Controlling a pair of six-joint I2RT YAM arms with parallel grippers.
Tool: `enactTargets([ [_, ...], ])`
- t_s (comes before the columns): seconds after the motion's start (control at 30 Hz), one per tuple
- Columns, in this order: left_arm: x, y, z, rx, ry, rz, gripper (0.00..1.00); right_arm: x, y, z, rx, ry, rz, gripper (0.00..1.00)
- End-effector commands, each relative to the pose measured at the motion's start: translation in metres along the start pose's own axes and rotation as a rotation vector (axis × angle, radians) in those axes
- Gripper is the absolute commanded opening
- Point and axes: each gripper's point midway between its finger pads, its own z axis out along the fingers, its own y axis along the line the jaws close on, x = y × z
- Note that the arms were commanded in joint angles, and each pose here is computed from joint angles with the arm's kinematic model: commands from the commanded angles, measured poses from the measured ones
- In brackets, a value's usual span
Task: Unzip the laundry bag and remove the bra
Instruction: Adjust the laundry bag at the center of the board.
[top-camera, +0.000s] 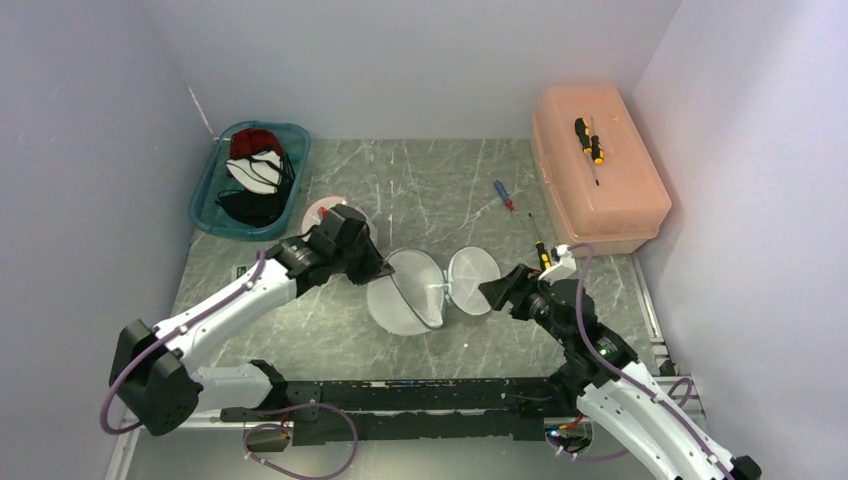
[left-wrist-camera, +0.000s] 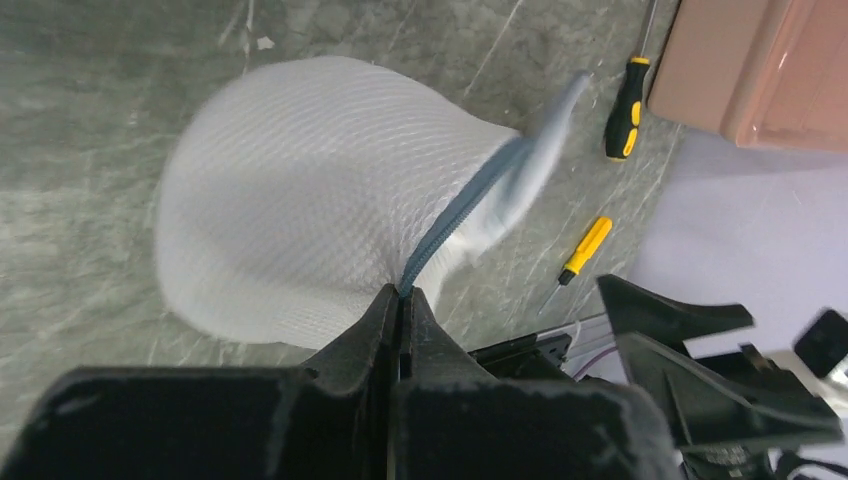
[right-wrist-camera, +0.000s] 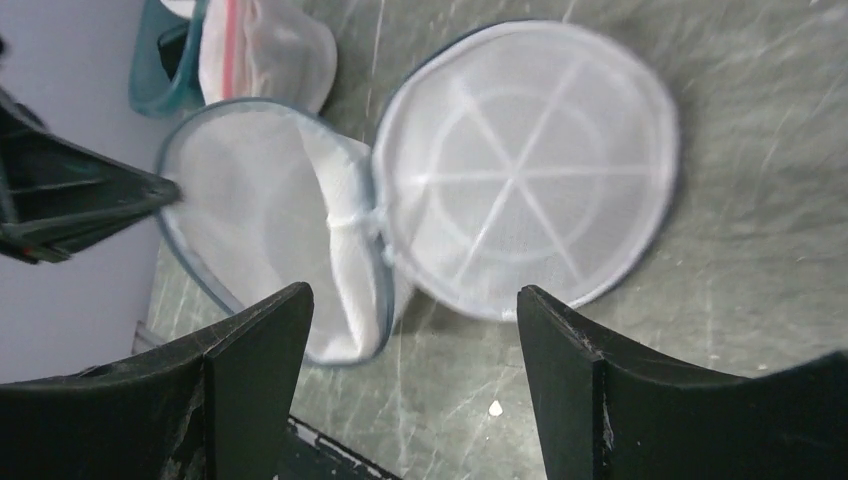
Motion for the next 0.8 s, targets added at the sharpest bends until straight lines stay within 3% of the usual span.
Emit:
enactTargets([
  [0.0, -0.017, 0.007, -0.027, -0.029, -0.104, 0.048, 0.03, 0.009, 0.024, 0.016, -0.116, 0.044, 0.110, 0.78],
  [0.3, -0.014, 0.028, -0.025, -0.097, -0.104, 0.092, 0.03, 0.031, -0.025, 0.039, 0.099, 0.071, 0.134, 0.76],
  [0.5, -0.009, 0.038, -0.020, -0.098, -0.097, 0.109, 0.03, 0.048, -0.042, 0.057, 0.183, 0.172, 0.022, 0.62],
  [0.77, -0.005, 0.042, -0.018, -0.084, -0.089, 0.123, 0.03, 0.050, -0.055, 0.084, 0.269, 0.212, -0.071, 0.56],
])
